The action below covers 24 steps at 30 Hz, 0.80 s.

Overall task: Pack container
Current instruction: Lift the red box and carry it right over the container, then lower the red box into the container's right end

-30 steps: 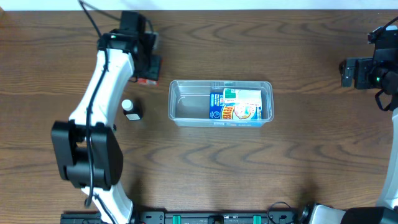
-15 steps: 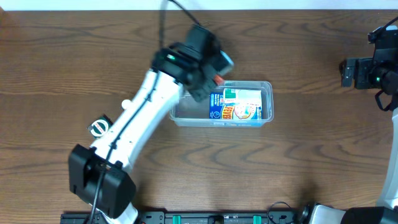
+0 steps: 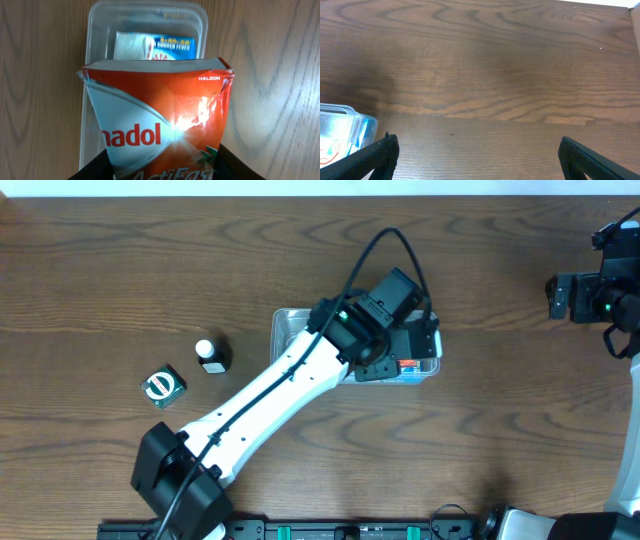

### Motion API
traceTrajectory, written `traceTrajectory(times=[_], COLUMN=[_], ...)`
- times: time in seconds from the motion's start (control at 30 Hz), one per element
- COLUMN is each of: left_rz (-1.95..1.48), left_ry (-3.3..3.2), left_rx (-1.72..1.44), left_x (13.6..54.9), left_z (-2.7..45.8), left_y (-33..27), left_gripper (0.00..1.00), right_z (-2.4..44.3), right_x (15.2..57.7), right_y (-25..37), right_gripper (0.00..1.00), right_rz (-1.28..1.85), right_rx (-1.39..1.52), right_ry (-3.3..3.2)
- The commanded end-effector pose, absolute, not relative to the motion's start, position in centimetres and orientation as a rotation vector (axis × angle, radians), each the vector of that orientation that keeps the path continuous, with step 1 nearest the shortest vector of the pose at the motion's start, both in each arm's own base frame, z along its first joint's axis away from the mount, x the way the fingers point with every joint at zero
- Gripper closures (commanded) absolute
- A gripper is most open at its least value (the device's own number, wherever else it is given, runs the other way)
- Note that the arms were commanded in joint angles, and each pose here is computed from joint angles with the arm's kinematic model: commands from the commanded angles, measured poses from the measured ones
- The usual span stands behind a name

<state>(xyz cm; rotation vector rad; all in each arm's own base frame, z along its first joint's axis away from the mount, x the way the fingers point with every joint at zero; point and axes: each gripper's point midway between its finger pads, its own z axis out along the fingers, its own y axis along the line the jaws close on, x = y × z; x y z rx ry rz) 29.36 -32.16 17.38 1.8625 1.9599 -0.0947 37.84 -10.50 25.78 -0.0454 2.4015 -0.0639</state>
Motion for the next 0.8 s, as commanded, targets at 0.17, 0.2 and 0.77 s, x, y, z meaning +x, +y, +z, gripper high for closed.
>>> traceTrajectory(times=[0.17, 0.2, 0.77], left_rz=[-0.093, -0.093, -0.090], left_ry=[1.936, 1.935, 1.906], left_rx=[1.932, 1.931, 1.944], left_x=[29.8, 30.0, 31.2], left_z=[13.9, 13.6, 11.1], left_y=[-33.9, -34.1, -35.7], left_gripper=[0.51, 0.51, 0.51], right_z=[26.0, 26.0, 26.0], right_x=[37.8, 37.8, 37.8], right_y=[-10.9, -10.9, -10.9], right_gripper=[0.01, 0.01, 0.01], right_rz=[-0.060, -0.060, -0.060], right_rx=[-0.018, -0.018, -0.018], right_ry=[2.396, 2.396, 2.396])
